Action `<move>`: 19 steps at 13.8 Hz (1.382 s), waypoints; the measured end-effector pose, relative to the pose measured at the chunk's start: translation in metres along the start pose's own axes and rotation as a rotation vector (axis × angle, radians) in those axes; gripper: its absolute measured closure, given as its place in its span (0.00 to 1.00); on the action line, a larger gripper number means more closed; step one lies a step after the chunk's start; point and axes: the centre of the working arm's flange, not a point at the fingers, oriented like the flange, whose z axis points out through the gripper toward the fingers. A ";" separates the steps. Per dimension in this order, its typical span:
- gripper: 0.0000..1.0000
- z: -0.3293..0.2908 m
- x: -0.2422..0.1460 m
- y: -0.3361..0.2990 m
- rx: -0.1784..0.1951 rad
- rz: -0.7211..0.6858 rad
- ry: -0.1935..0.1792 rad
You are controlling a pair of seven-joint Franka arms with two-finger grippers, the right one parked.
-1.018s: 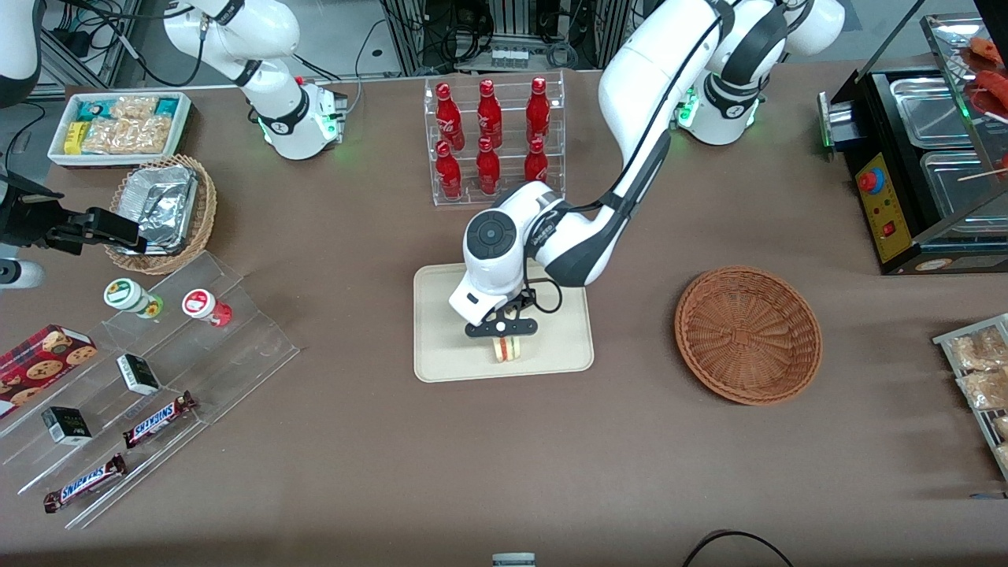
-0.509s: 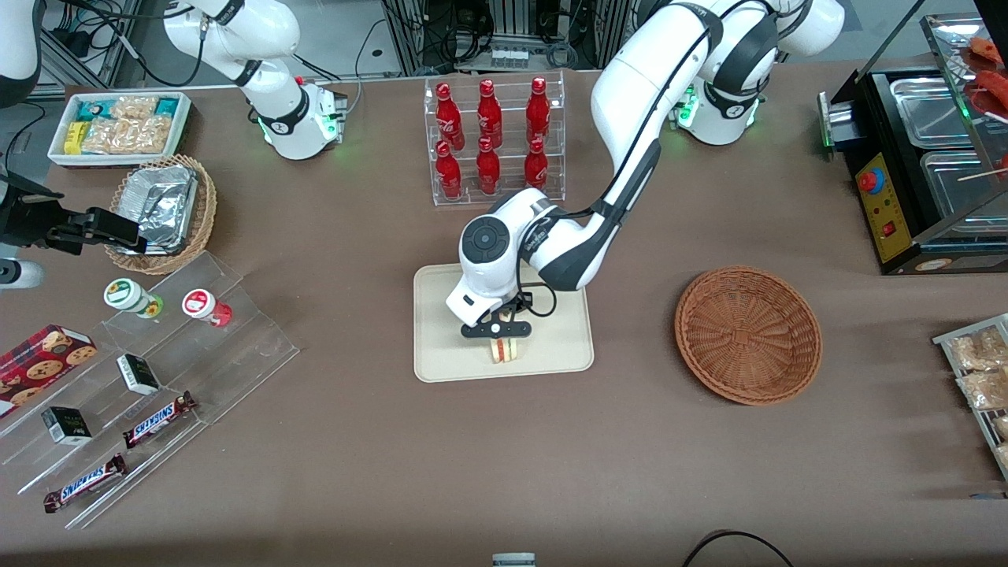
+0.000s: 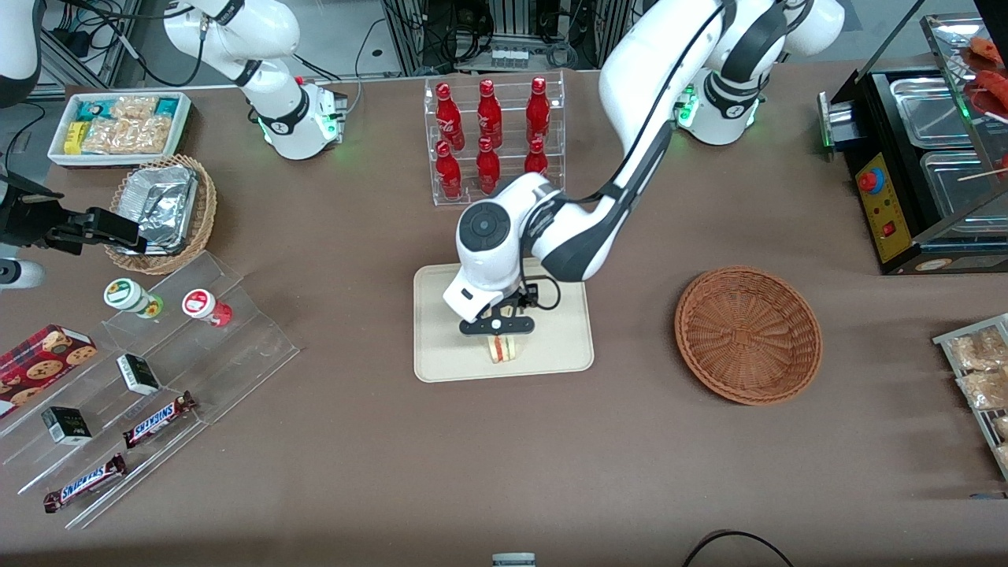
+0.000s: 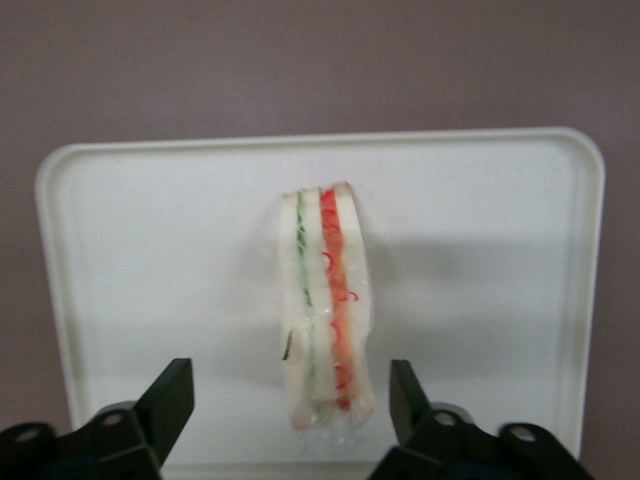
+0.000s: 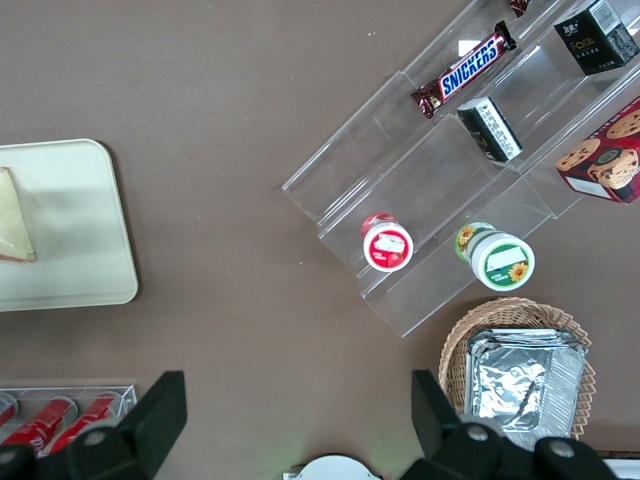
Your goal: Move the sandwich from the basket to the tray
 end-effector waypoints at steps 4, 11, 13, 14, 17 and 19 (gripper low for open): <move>0.00 -0.114 0.029 -0.075 0.027 -0.099 -0.016; 0.00 -0.229 0.059 -0.252 0.031 -0.222 -0.015; 0.00 -0.238 0.067 -0.300 0.044 -0.204 -0.040; 0.00 -0.241 0.071 -0.320 0.045 -0.201 -0.047; 0.00 -0.240 0.082 -0.373 0.054 -0.188 -0.087; 0.00 -0.235 0.087 -0.398 0.055 -0.175 -0.107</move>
